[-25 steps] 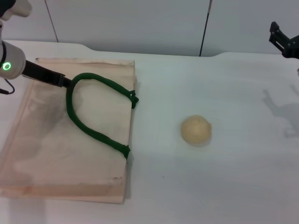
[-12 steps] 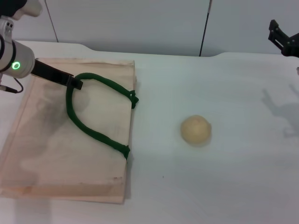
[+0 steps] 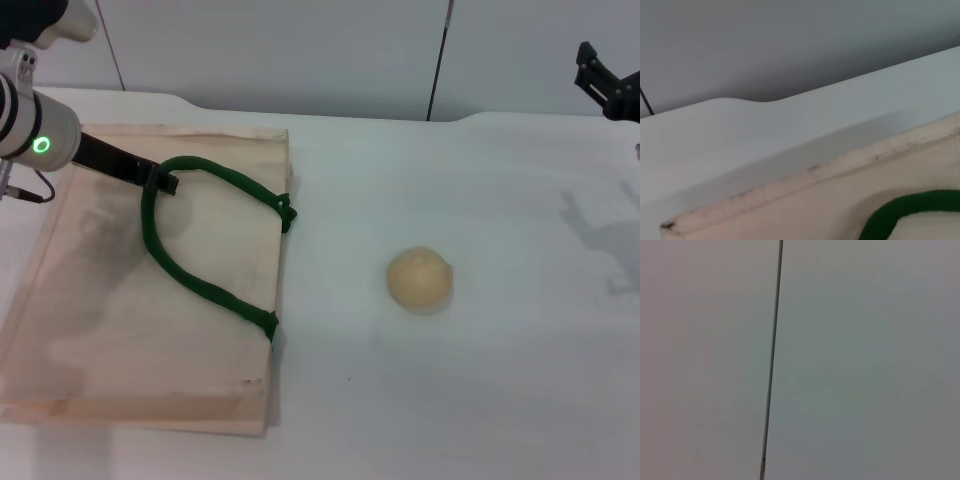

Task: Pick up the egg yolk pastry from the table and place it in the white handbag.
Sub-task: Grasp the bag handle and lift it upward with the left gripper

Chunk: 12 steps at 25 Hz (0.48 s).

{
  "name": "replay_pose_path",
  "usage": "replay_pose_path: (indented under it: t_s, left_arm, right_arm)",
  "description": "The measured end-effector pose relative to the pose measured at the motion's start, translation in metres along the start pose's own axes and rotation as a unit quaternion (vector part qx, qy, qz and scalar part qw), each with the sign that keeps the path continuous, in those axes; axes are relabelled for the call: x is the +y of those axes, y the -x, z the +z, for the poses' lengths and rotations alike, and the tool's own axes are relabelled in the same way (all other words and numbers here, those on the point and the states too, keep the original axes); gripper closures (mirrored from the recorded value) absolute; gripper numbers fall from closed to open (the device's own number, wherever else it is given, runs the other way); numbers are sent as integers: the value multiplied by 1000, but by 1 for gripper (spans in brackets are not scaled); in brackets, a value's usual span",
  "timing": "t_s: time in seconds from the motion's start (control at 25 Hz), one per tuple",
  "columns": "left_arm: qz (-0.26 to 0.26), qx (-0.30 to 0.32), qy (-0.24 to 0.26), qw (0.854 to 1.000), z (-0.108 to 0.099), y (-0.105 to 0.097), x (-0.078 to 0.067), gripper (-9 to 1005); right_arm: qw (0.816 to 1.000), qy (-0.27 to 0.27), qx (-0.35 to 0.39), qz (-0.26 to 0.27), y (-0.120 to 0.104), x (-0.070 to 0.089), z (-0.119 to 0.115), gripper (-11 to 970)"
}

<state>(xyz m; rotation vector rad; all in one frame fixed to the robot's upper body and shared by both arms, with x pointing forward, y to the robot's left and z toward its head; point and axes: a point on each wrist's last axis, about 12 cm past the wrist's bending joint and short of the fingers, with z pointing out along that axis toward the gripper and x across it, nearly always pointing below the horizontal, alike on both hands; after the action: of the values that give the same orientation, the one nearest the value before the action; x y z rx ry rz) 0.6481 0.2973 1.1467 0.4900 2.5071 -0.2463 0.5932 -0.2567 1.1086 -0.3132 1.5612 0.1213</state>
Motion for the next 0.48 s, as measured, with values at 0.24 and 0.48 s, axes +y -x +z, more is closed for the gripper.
replay_pose_path:
  t_s: [0.24,0.48]
  left_arm:
    - [10,1,1,1000,0,-1,0,592]
    - [14,4,0,1000,5,-4,0,724]
  right_arm:
    - [1000,0,0,0,0,0,-1,126]
    - [1000,1,-3,0,1,1,0,126]
